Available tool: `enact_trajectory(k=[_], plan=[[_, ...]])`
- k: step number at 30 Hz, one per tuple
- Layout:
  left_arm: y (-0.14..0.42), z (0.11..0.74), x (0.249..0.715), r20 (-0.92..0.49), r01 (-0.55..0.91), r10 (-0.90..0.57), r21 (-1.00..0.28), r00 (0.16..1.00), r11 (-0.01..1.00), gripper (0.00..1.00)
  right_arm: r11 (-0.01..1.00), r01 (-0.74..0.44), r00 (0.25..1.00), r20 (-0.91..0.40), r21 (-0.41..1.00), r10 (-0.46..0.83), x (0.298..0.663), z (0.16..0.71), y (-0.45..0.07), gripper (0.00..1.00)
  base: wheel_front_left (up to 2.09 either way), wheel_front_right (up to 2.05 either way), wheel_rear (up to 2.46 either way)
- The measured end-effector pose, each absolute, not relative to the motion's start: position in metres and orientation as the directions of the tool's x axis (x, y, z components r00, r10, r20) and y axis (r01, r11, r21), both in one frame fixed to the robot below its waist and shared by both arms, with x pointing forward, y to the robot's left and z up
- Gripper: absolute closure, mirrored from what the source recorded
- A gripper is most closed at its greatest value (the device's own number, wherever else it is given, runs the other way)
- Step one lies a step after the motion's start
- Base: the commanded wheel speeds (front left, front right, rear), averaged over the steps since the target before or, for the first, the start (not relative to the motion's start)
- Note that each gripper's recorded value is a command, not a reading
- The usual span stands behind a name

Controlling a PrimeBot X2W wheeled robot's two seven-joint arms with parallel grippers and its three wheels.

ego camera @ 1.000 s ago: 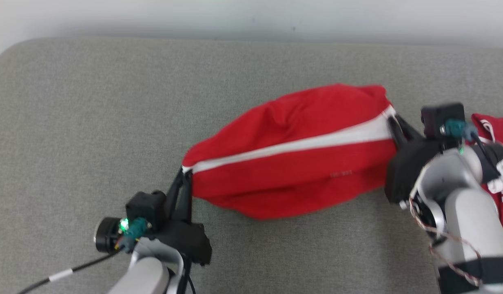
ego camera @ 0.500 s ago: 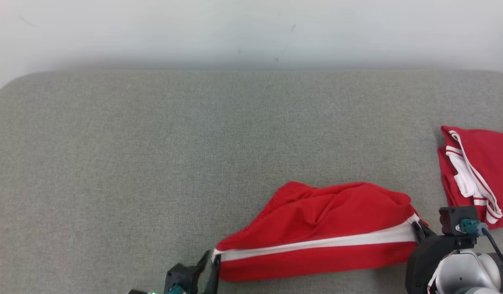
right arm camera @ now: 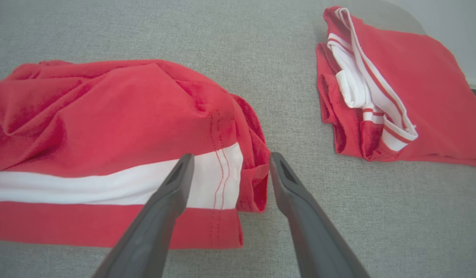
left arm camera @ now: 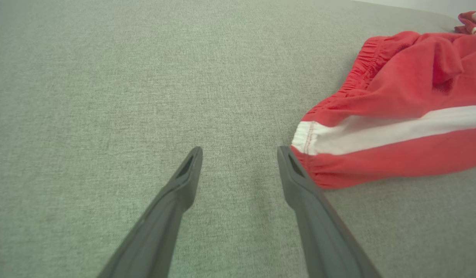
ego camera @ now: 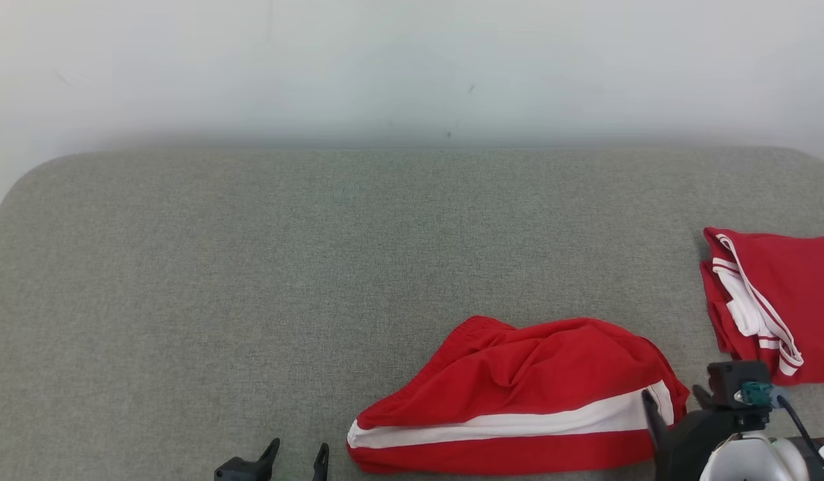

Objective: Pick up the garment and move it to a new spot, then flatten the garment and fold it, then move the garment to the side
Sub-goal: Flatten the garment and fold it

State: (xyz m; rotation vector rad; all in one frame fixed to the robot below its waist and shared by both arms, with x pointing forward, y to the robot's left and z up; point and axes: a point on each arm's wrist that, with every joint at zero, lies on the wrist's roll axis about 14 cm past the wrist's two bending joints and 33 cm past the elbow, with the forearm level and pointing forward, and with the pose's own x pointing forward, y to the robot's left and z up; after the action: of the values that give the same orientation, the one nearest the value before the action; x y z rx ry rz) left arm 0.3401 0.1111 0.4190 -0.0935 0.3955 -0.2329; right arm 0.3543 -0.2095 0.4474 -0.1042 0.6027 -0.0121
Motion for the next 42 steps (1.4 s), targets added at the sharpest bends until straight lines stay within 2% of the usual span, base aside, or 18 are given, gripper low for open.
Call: enact_trajectory(k=[7, 8, 13, 20, 25, 29, 33, 35, 38, 42], plan=[[0.108, 0.422, 0.340, -0.359, 0.202, -0.241, -0.141, 0.902, 0.969, 0.00, 0.997, -0.027, 0.791, -0.611, -0.071, -0.022, 0.339, 0.441, -0.204, 0.00, 0.00, 0.00, 0.00], [0.107, 0.422, 0.340, -0.358, 0.205, -0.243, -0.143, 0.901, 0.968, 0.00, 0.997, -0.034, 0.786, -0.618, -0.067, -0.014, 0.339, 0.439, -0.202, 0.09, 0.00, 0.00, 0.00], [0.108, 0.424, 0.340, -0.354, 0.200, -0.237, -0.138, 0.905, 0.970, 0.00, 0.996, -0.069, 0.786, -0.618, -0.053, 0.022, 0.346, 0.439, -0.189, 0.20, 0.00, 0.00, 0.00], [0.111, 0.425, 0.337, -0.350, 0.190, -0.227, -0.137, 0.909, 0.972, 0.00, 0.997, -0.038, 0.752, -0.659, -0.063, -0.013, 0.342, 0.428, -0.200, 0.23, 0.00, 0.00, 0.00], [0.113, 0.426, 0.337, -0.350, 0.184, -0.222, -0.137, 0.910, 0.973, 0.00, 0.997, -0.048, 0.748, -0.664, -0.055, -0.001, 0.344, 0.425, -0.196, 0.36, 0.00, 0.00, 0.00], [0.114, 0.426, 0.338, -0.351, 0.180, -0.217, -0.135, 0.911, 0.974, 0.00, 0.997, -0.048, 0.768, -0.640, -0.068, -0.007, 0.351, 0.431, -0.197, 0.36, 0.00, 0.00, 0.00], [0.115, 0.425, 0.338, -0.353, 0.178, -0.215, -0.136, 0.910, 0.975, 0.00, 0.997, -0.046, 0.755, -0.656, -0.059, -0.004, 0.350, 0.426, -0.197, 0.39, 0.00, 0.00, 0.00], [0.115, 0.425, 0.338, -0.354, 0.177, -0.214, -0.136, 0.910, 0.975, 0.00, 0.997, -0.045, 0.746, -0.666, -0.054, -0.003, 0.348, 0.423, -0.197, 0.50, 0.00, 0.00, 0.00], [0.115, 0.425, 0.338, -0.353, 0.176, -0.214, -0.136, 0.911, 0.975, 0.00, 0.998, -0.045, 0.742, -0.670, -0.050, 0.000, 0.348, 0.421, -0.197, 0.59, 0.00, 0.00, 0.00], [0.116, 0.426, 0.339, -0.352, 0.174, -0.211, -0.135, 0.912, 0.975, 0.00, 0.998, -0.044, 0.743, -0.670, -0.043, 0.004, 0.349, 0.420, -0.196, 0.83, 0.00, 0.00, 0.00]])
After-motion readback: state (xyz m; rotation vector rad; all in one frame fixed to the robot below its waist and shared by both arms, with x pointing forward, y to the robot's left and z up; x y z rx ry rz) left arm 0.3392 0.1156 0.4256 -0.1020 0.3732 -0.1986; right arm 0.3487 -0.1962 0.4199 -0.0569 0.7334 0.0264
